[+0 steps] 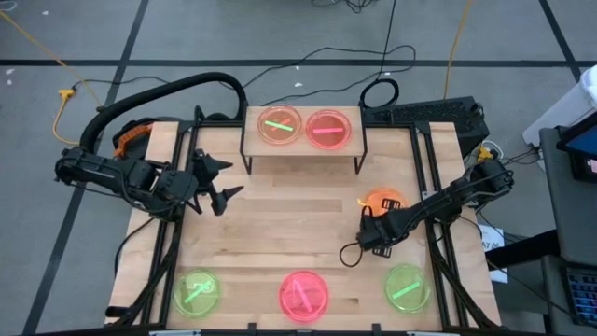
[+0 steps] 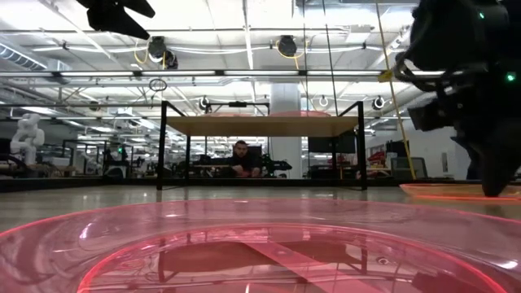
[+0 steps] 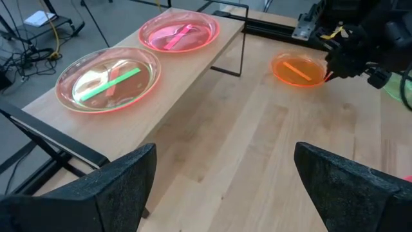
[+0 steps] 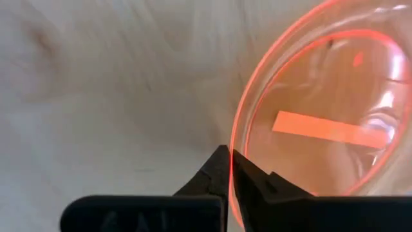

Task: Place and stack plates onto a shelf
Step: Stack the orange plate on top of the pink plate on the shelf

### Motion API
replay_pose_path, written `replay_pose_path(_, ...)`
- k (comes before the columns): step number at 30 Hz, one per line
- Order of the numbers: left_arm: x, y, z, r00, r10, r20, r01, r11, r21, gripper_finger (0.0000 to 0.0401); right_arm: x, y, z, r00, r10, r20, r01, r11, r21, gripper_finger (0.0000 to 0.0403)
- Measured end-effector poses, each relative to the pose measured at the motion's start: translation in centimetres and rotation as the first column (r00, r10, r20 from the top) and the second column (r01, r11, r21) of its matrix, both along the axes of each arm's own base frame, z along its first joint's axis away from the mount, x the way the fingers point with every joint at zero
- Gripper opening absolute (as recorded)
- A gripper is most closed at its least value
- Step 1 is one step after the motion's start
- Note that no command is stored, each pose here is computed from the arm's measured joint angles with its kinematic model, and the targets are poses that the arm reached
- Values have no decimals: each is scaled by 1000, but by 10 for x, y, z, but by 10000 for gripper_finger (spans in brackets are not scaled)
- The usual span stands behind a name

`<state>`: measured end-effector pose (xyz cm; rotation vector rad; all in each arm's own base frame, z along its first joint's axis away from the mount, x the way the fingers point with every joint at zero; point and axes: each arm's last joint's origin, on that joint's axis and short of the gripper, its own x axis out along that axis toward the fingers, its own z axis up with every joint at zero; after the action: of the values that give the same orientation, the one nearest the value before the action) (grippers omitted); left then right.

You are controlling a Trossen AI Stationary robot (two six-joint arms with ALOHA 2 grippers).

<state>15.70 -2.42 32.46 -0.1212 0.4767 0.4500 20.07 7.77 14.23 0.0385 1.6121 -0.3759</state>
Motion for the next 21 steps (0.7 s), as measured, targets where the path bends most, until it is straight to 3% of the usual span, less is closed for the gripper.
replay_pose_path(5, 0, 0, 0, 1000, 0, 1, 0, 1000, 0, 372, 21, 9, 32, 995, 53, 84, -57, 998, 39, 0)
replay_pose_path(10, 0, 0, 0, 1000, 0, 1, 0, 1000, 0, 372, 45, 19, 91, 937, 168, 307, -194, 979, 57, 0)
replay_pose_path(15, 0, 0, 0, 1000, 0, 1, 0, 1000, 0, 372, 51, 16, 162, 787, 295, 542, -290, 952, -98, 0)
replay_pose_path(21, 0, 0, 0, 1000, 0, 1, 0, 1000, 0, 372, 51, 1, 225, 596, 440, 672, -294, 898, -328, 0)
